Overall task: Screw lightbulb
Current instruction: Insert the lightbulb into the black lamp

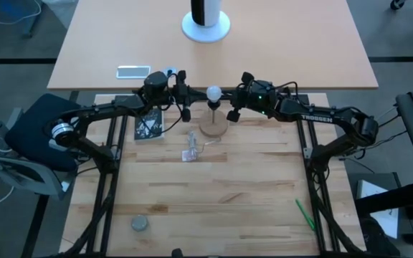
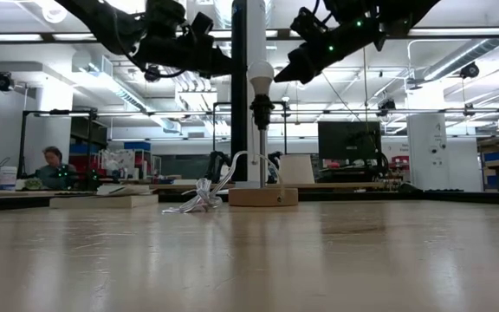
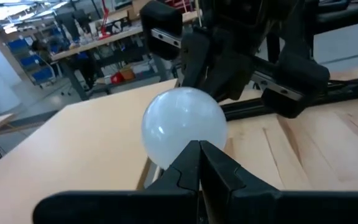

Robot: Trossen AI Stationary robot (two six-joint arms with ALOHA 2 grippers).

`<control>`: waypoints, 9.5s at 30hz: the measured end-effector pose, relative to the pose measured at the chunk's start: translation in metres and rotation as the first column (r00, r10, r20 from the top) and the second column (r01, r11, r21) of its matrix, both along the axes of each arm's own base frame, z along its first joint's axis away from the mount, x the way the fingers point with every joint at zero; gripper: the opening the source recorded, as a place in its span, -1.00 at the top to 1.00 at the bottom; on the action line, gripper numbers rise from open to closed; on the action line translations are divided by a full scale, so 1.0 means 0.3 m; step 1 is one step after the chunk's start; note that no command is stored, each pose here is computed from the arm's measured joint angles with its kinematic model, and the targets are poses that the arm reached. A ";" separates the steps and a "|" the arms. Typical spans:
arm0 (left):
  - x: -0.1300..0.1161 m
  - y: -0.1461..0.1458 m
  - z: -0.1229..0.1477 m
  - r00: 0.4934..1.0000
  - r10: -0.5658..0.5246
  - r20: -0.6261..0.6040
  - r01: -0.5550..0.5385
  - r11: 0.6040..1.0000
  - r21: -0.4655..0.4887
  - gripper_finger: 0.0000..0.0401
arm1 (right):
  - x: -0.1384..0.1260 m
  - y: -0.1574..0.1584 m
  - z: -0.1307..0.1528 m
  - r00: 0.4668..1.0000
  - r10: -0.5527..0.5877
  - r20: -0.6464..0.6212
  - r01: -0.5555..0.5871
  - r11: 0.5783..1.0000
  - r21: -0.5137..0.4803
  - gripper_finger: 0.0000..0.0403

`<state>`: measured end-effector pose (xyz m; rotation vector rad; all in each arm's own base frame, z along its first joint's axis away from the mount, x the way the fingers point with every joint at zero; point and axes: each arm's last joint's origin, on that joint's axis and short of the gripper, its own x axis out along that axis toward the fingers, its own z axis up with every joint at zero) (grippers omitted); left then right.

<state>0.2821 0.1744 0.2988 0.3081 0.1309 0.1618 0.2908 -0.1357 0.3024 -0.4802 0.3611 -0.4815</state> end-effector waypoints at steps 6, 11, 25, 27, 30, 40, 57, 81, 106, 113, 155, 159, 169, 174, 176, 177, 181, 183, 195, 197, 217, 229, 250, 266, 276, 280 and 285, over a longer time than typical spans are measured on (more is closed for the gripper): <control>0.009 0.007 -0.013 1.000 0.002 -0.004 -0.002 1.000 0.007 1.00 | 0.001 0.009 0.006 1.000 0.006 0.007 -0.006 1.000 -0.006 1.00; 0.015 0.014 -0.020 1.000 0.023 -0.001 -0.023 1.000 0.014 1.00 | 0.004 0.023 0.005 1.000 0.011 -0.004 -0.011 1.000 -0.003 1.00; 0.024 0.025 -0.032 0.999 0.043 0.006 -0.043 0.999 0.004 1.00 | 0.005 0.045 0.004 0.999 0.033 -0.018 -0.033 0.999 0.010 1.00; 0.024 0.026 -0.033 0.999 0.048 0.005 -0.048 0.999 0.002 1.00 | 0.004 0.048 0.004 0.999 0.039 -0.017 -0.039 0.999 0.018 1.00; 0.023 0.028 -0.033 0.997 0.074 0.005 -0.074 0.997 -0.004 1.00 | 0.001 0.051 0.008 0.999 0.049 -0.018 -0.048 0.999 0.022 1.00; 0.024 0.032 -0.039 0.995 0.104 -0.002 -0.104 0.994 -0.027 1.00 | 0.004 0.066 0.013 0.995 0.099 -0.007 -0.099 0.995 0.032 1.00; 0.007 0.018 -0.013 0.994 0.107 0.004 -0.107 0.994 -0.029 1.00 | -0.026 0.048 0.012 0.997 -0.029 -0.066 0.030 1.000 0.010 1.00; 0.011 0.006 -0.018 1.000 -0.011 -0.009 0.011 1.000 -0.014 1.00 | -0.013 -0.016 -0.011 0.995 0.100 -0.016 -0.099 0.994 0.054 1.00; -0.025 -0.008 -0.017 0.993 0.046 -0.107 -0.052 0.997 -0.056 1.00 | -0.028 0.017 -0.004 0.997 0.032 -0.064 -0.029 0.998 0.054 1.00; -0.010 -0.005 -0.013 0.998 -0.010 -0.055 0.007 0.999 -0.044 1.00 | -0.006 -0.010 -0.013 0.999 0.029 -0.032 -0.028 0.999 0.016 1.00; -0.012 -0.008 -0.010 0.999 0.004 -0.047 -0.008 0.996 -0.092 1.00 | -0.011 -0.007 -0.004 1.000 0.016 -0.008 -0.015 0.999 0.037 1.00; -0.003 -0.002 -0.012 1.000 0.006 -0.027 -0.009 0.997 -0.080 1.00 | -0.008 -0.003 -0.001 0.998 0.062 0.009 -0.062 0.997 0.045 1.00; 0.002 0.007 -0.016 0.998 0.060 -0.024 -0.062 0.996 -0.070 1.00 | -0.002 0.012 -0.006 0.996 0.093 0.015 -0.093 0.992 0.085 1.00; 0.001 0.010 -0.018 0.996 0.089 -0.027 -0.091 0.994 -0.066 1.00 | 0.002 0.024 -0.008 0.994 0.109 0.012 -0.110 0.989 0.095 1.00; 0.001 0.011 -0.018 0.995 0.092 -0.027 -0.093 0.993 -0.066 1.00 | 0.003 0.026 -0.009 0.994 0.111 0.010 -0.112 0.989 0.097 1.00; 0.001 0.011 -0.018 0.995 0.091 -0.027 -0.093 0.993 -0.066 1.00 | 0.003 0.027 -0.009 0.994 0.112 0.010 -0.112 0.989 0.097 1.00; 0.001 0.010 -0.018 0.996 0.091 -0.027 -0.092 0.993 -0.068 1.00 | 0.003 0.027 -0.011 0.994 0.105 0.004 -0.105 0.989 0.102 1.00; -0.002 0.007 -0.013 0.996 0.091 -0.022 -0.092 0.992 -0.085 1.00 | 0.002 0.027 -0.014 0.995 0.104 -0.005 -0.103 0.989 0.104 1.00; -0.032 -0.027 0.014 0.999 -0.012 -0.050 0.007 0.994 -0.107 1.00 | -0.012 -0.010 -0.015 1.000 0.024 -0.013 -0.023 0.996 0.085 1.00; -0.027 -0.027 0.011 0.999 -0.023 -0.047 0.018 0.995 -0.097 1.00 | -0.010 -0.011 -0.010 1.000 0.029 0.002 -0.029 0.996 0.079 1.00; -0.016 -0.007 0.002 0.995 0.093 -0.042 -0.096 0.993 -0.064 1.00 | -0.007 -0.006 -0.006 0.997 0.074 0.029 -0.076 0.992 0.096 1.00; -0.002 -0.017 -0.019 0.997 -0.010 -0.071 0.006 0.999 -0.050 1.00 | -0.007 -0.006 -0.006 0.997 0.074 0.027 -0.076 0.992 0.097 1.00; 0.007 0.003 -0.025 0.991 0.121 -0.052 -0.124 0.991 -0.043 1.00 | 0.001 0.015 -0.015 0.987 0.158 0.021 -0.159 0.977 0.142 1.00; 0.011 -0.005 -0.023 0.999 0.023 -0.035 -0.025 0.998 -0.055 1.00 | -0.014 -0.027 -0.009 0.999 0.040 0.014 -0.041 0.996 0.077 1.00; 0.012 0.004 -0.026 0.994 0.099 -0.040 -0.101 0.994 -0.045 1.00 | 0.000 0.002 -0.016 0.993 0.119 0.012 -0.120 0.987 0.105 1.00; 0.012 0.006 -0.027 0.992 0.122 -0.042 -0.124 0.991 -0.042 1.00 | 0.003 0.010 -0.018 0.991 0.132 0.011 -0.133 0.984 0.115 1.00; 0.008 0.002 -0.033 0.990 0.123 -0.070 -0.127 0.990 -0.056 1.00 | -0.001 0.010 -0.024 0.995 0.102 -0.007 -0.101 0.986 0.130 1.00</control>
